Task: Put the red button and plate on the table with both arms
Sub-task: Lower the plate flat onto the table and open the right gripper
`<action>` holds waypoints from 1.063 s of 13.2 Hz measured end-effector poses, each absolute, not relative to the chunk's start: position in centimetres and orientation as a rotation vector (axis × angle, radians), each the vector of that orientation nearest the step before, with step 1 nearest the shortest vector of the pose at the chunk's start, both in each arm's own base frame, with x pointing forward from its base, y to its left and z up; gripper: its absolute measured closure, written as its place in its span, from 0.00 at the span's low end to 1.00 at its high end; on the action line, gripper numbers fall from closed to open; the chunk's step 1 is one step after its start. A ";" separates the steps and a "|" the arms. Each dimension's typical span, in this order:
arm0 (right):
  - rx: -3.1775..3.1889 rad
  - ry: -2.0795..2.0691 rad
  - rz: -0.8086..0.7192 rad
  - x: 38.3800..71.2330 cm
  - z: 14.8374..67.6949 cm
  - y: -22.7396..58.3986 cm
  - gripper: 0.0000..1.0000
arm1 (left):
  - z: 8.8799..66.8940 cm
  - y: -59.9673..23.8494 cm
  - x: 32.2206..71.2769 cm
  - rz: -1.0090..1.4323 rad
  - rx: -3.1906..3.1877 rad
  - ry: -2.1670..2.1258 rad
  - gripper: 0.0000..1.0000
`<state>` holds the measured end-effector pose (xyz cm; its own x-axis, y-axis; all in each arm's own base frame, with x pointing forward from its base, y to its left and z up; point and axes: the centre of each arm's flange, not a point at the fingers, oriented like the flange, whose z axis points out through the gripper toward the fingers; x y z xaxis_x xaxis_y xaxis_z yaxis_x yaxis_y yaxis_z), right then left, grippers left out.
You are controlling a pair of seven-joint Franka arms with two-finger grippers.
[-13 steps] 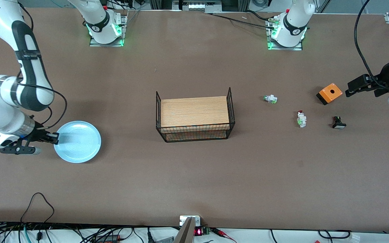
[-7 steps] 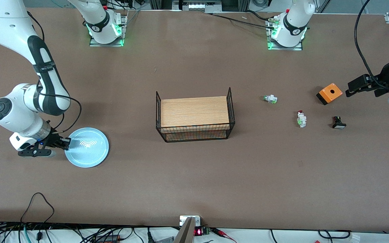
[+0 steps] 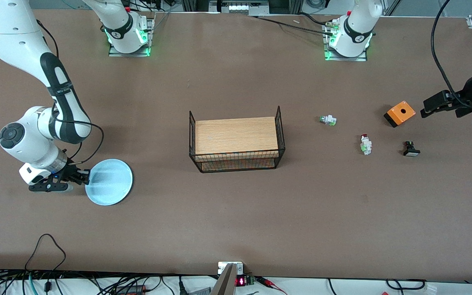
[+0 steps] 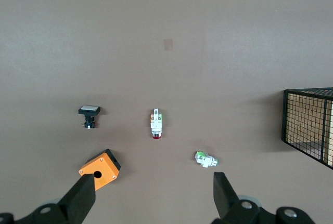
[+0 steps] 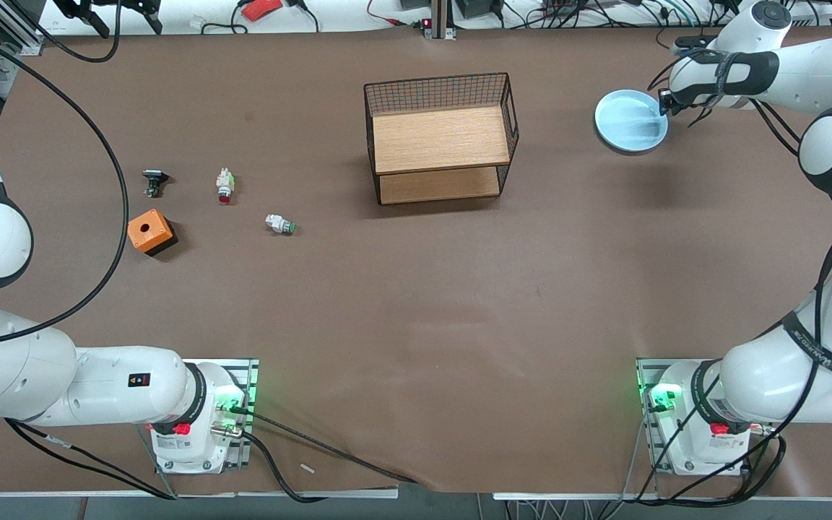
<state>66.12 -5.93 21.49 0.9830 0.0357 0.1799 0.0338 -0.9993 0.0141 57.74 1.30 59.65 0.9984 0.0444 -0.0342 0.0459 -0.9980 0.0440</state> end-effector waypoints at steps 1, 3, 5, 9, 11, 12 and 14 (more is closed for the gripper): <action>3.115 0.055 0.295 66.2 21.5 -5.9 0.49 | 59.6 1.3 57.7 -0.051 3.096 0.070 0.00; 3.098 0.056 0.376 66.1 21.4 -5.9 0.26 | 59.6 1.4 57.7 -0.051 3.096 0.073 0.00; 3.078 0.060 0.451 64.6 19.6 -5.5 0.06 | 59.6 1.4 57.7 -0.051 3.096 0.073 0.00; 3.065 0.090 0.508 62.5 17.8 -4.1 0.00 | 59.6 1.4 57.7 -0.051 3.096 0.073 0.00; 3.067 0.098 0.512 63.0 18.8 -3.7 0.00 | 59.7 1.4 57.7 -0.050 3.096 0.073 0.00; 3.082 0.104 0.467 63.5 19.5 -3.5 0.00 | 59.7 1.4 57.7 -0.050 3.096 0.073 0.00; 3.121 0.117 0.328 65.1 22.4 -3.2 0.00 | 59.6 1.4 57.7 -0.050 3.096 0.073 0.00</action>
<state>65.06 -3.17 22.44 0.9754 0.0742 0.2075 0.0739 -0.9972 0.0090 57.74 1.43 59.65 0.9984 0.0466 -0.0334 0.0481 -0.9979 0.0439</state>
